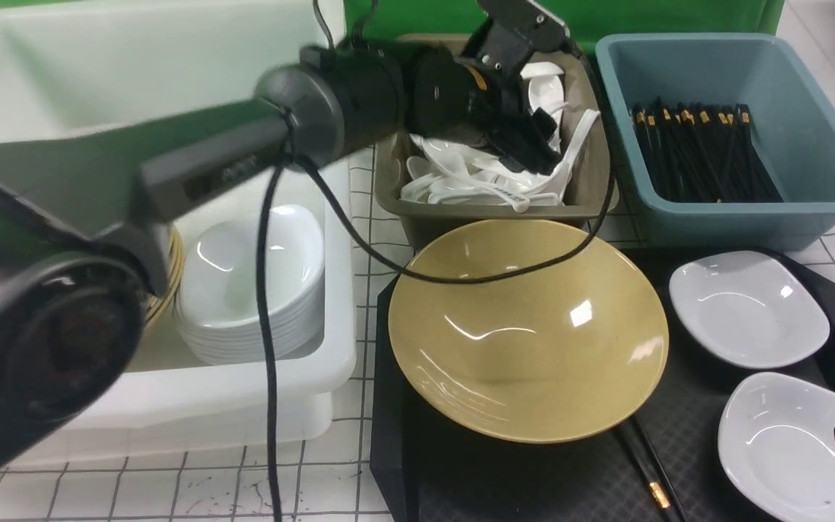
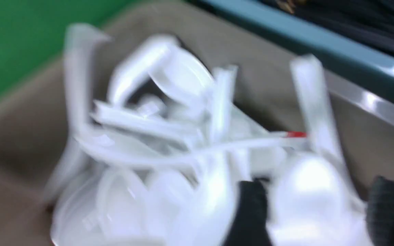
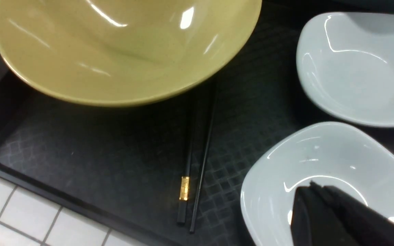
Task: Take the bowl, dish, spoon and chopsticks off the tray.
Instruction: Use the left arm to put the soup spoon into the small storage box in the middle, then use the left arm to grab the yellow noodle bowl on the left
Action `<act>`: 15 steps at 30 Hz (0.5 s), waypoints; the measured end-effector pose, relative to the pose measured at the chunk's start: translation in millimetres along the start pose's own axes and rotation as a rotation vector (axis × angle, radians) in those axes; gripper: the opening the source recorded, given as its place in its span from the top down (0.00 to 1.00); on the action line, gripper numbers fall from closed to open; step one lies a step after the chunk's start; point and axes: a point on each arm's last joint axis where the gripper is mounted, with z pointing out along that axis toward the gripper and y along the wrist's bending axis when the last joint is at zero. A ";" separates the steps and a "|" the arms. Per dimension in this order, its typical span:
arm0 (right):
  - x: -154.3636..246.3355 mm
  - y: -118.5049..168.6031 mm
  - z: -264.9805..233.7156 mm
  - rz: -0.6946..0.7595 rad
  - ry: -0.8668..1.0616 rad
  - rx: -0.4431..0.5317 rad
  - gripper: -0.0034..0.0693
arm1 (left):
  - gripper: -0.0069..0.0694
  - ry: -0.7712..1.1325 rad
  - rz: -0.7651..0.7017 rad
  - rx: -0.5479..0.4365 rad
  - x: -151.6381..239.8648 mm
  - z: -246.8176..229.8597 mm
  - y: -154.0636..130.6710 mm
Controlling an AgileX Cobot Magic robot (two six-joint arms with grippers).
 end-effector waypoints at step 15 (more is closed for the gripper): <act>-0.1 0.2 0.0 0.003 -0.001 -0.002 0.89 | 0.31 0.689 -0.120 0.026 29.3 -40.1 -27.1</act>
